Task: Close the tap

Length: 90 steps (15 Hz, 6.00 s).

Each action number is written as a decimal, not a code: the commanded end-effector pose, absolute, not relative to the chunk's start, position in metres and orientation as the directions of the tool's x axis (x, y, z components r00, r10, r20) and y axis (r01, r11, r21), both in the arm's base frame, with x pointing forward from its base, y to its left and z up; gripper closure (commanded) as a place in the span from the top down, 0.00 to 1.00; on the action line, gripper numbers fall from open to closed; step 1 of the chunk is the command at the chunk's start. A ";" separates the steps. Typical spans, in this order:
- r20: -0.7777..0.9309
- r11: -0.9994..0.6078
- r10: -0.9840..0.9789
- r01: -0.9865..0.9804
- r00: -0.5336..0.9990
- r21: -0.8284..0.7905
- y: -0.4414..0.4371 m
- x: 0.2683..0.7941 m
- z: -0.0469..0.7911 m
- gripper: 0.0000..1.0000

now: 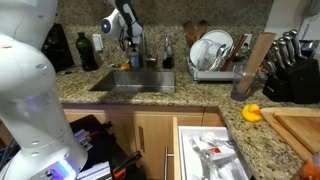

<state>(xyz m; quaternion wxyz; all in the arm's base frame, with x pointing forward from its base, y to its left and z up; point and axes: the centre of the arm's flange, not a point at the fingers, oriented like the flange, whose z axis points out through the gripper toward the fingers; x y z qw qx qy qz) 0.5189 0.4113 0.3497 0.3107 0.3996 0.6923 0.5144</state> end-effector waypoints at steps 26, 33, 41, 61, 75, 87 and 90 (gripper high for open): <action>-0.096 0.251 0.885 0.294 -0.456 0.922 0.335 0.591 0.320 1.00; 0.058 0.134 0.918 0.444 -0.393 0.886 0.269 0.609 0.297 1.00; -0.027 0.197 0.918 0.396 -0.396 0.897 0.259 0.633 0.274 1.00; -0.054 0.223 0.876 0.302 -0.480 0.927 0.327 0.671 0.261 1.00; -0.155 0.277 0.847 0.173 -0.508 0.945 0.365 0.685 0.286 1.00; 0.348 -0.096 0.787 0.456 -0.509 0.885 0.359 0.675 0.319 1.00; 0.447 -0.163 0.736 0.509 -0.508 0.846 0.360 0.668 0.325 1.00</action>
